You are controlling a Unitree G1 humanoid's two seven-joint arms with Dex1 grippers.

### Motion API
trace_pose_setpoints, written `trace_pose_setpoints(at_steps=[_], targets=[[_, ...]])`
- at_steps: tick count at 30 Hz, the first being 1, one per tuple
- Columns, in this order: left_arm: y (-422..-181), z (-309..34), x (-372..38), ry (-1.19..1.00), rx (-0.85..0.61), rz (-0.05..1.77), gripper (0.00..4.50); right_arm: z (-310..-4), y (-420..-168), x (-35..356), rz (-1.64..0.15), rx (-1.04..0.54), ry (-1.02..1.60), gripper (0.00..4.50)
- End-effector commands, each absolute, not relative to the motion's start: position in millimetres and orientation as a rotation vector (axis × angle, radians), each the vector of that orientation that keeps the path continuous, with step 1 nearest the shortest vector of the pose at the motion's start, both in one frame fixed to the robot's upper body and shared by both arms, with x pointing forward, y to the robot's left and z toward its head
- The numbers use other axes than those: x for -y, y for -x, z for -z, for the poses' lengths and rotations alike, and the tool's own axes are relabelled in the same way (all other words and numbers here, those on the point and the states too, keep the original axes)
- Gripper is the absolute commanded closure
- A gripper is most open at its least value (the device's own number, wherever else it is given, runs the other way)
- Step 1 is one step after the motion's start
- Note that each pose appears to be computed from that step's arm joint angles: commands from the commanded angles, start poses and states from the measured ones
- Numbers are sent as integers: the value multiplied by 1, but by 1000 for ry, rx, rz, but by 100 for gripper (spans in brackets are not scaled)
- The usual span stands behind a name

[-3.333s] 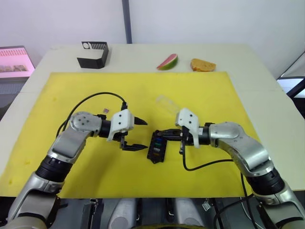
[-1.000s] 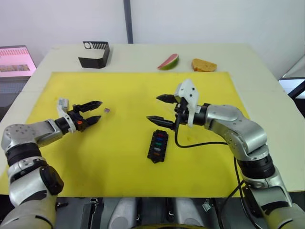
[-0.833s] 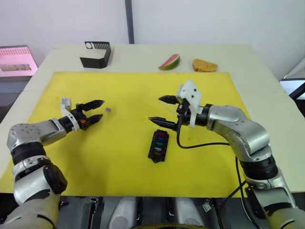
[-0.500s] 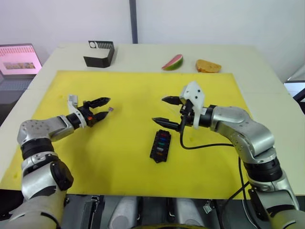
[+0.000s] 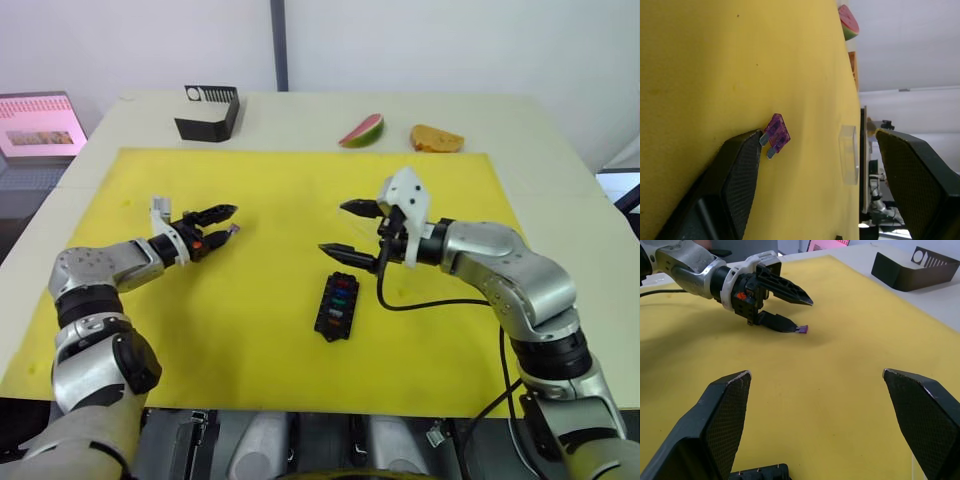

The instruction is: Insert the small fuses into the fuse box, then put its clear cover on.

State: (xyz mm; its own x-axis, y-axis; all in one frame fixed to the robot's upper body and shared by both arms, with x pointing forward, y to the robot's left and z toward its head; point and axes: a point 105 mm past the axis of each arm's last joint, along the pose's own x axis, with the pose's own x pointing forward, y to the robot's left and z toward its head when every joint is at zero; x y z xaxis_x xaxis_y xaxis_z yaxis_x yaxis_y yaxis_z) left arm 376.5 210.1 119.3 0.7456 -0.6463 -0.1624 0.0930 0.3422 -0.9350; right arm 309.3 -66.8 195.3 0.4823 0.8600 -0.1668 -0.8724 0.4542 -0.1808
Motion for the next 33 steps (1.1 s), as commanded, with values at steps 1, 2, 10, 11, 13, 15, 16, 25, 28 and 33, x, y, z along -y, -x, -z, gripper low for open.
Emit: trace_pose_setpoints(at_steps=[1, 2, 10, 11, 13, 15, 16, 25, 28, 33], targets=[[-370, -101, -204, 1097, -656, 511, 83, -210, -308, 66, -1067, 8, 255, 0], [-369, -101, -203, 1092, -658, 517, 83, -210, -309, 65, -1068, 9, 256, 0], [-372, -99, -211, 1049, -631, 488, 327, -208, -306, 67, -1075, 1, 268, 0], [-374, -101, -210, 1028, -623, 489, 379, -207, -305, 68, -1078, -5, 275, 0], [-374, -107, -207, 996, -612, 509, 446, -205, -305, 68, -1082, -12, 283, 0], [-374, -127, -194, 980, -573, 591, 446, -205, -304, 69, -1082, -13, 280, 0], [-372, -133, -190, 974, -560, 617, 446, -205, -304, 69, -1081, -13, 278, 0], [-349, -168, -186, 861, -489, 708, 446, -199, -306, 79, -1039, -61, 237, 0], [-352, -161, -199, 845, -461, 643, 446, -200, -306, 77, -1040, -53, 231, 0], [-370, -148, -221, 925, -436, 523, 422, -204, -311, 76, -1024, -28, 243, 0]])
